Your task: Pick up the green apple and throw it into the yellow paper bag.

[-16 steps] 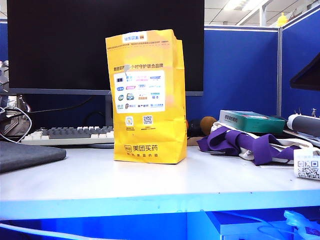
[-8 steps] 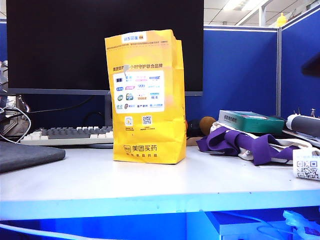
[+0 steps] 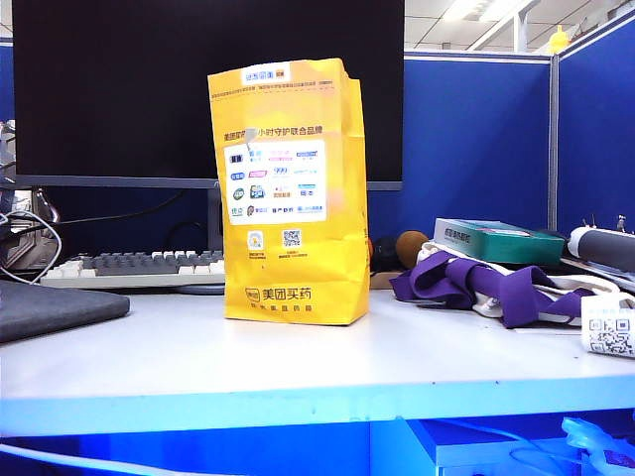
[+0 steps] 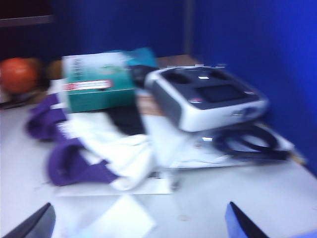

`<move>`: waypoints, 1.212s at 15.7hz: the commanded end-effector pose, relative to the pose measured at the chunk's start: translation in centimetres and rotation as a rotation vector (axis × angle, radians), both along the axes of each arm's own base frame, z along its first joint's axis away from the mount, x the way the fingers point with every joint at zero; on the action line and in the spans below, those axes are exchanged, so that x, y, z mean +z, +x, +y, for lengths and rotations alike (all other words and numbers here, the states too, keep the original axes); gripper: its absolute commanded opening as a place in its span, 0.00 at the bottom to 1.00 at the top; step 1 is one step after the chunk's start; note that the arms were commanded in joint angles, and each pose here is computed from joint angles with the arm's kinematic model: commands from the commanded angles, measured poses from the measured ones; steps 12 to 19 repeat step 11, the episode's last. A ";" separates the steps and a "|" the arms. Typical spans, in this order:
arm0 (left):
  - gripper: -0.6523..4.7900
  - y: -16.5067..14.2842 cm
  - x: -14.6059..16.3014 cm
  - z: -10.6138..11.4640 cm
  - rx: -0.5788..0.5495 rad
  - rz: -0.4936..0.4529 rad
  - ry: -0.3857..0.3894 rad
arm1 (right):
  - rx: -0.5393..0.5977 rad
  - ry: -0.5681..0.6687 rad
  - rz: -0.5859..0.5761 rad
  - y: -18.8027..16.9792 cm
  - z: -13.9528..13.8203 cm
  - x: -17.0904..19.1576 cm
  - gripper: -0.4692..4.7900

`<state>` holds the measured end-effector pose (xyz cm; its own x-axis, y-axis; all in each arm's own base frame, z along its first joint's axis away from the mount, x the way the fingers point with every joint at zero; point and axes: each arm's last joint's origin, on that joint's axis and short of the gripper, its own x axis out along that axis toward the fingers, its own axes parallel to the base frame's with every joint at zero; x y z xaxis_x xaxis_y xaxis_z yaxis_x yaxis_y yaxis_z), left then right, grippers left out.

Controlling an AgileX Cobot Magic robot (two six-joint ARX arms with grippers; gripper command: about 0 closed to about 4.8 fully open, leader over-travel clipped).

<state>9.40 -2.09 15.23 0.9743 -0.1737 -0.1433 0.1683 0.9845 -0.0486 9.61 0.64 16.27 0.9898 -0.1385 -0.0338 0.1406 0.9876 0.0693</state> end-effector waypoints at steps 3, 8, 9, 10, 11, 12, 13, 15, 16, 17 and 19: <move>1.00 0.2 0.0 1.5 0.160 -0.007 -0.002 | -0.015 0.002 -0.002 0.1 -0.1 -0.2 1.00; 1.00 0.2 0.0 1.5 0.165 -0.007 -0.003 | -0.014 0.002 -0.002 0.1 -0.1 -0.2 1.00; 1.00 0.2 0.0 1.5 0.165 -0.007 -0.003 | -0.015 0.002 -0.002 0.1 -0.1 -0.2 1.00; 1.00 0.2 0.0 1.5 0.165 -0.007 -0.003 | -0.015 0.002 -0.002 0.1 -0.1 -0.2 1.00; 1.00 0.2 0.0 1.5 0.165 -0.007 -0.003 | -0.015 0.002 -0.002 0.1 -0.1 -0.2 1.00; 1.00 0.2 0.0 1.5 0.165 -0.007 -0.003 | -0.015 0.002 -0.002 0.1 -0.1 -0.2 1.00; 1.00 0.2 0.0 1.5 0.165 -0.007 -0.003 | -0.015 0.002 -0.002 0.1 -0.1 -0.2 1.00; 1.00 0.2 0.0 1.5 0.165 -0.007 -0.003 | -0.015 0.002 -0.002 0.1 -0.1 -0.2 1.00; 1.00 0.2 0.0 1.5 0.165 -0.007 -0.003 | -0.015 0.002 -0.002 0.1 -0.1 -0.2 1.00; 1.00 0.2 0.0 1.5 0.165 -0.007 -0.003 | -0.015 0.002 -0.002 0.1 -0.1 -0.2 1.00; 1.00 0.2 0.0 1.5 0.165 -0.007 -0.003 | -0.015 0.002 -0.002 0.1 -0.1 -0.2 1.00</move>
